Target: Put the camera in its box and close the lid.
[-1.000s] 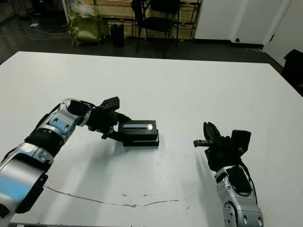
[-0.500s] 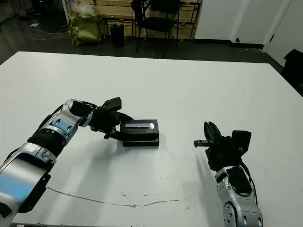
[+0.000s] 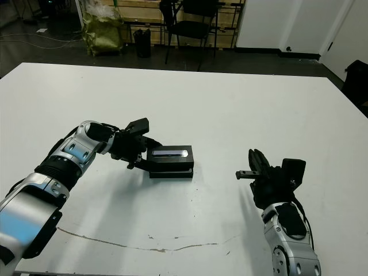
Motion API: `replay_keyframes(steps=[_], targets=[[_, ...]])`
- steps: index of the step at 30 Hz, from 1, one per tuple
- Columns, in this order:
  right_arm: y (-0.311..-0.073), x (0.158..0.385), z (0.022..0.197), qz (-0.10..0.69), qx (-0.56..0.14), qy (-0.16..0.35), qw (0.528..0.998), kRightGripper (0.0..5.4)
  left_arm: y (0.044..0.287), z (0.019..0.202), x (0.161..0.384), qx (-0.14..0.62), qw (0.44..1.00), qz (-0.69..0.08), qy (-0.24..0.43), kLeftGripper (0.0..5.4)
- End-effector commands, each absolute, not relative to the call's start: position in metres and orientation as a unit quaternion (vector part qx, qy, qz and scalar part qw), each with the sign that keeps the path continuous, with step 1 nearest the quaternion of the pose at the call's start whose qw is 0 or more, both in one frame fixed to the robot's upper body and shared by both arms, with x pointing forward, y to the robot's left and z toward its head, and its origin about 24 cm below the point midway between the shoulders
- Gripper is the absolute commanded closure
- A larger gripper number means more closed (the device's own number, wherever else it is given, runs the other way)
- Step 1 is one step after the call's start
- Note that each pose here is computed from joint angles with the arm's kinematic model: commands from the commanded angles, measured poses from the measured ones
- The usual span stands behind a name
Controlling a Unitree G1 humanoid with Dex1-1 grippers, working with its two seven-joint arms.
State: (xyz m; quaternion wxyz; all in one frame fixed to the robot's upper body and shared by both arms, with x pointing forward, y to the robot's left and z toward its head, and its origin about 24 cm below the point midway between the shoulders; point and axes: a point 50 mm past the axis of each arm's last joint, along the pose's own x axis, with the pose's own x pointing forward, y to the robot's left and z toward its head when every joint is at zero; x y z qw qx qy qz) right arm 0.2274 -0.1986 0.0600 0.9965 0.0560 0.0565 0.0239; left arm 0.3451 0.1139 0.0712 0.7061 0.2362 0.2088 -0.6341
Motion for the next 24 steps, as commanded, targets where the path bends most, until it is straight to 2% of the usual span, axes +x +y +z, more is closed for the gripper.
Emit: replay_keyframes(steps=[1, 19, 24], targets=[[-0.201, 0.227, 0.057, 0.019, 0.051, 0.064, 0.996, 5.40, 0.114, 0.055, 0.336, 0.229, 0.689, -0.647, 0.234, 2.66], [-0.201, 0.226, 0.057, 0.023, 0.052, 0.057, 0.997, 5.40, 0.107, 0.045, 0.328, 0.197, 0.674, -0.669, 0.244, 2.66], [-0.200, 0.227, 0.056, 0.021, 0.053, 0.056, 0.997, 5.40, 0.107, 0.044, 0.327, 0.208, 0.671, -0.666, 0.249, 2.66]])
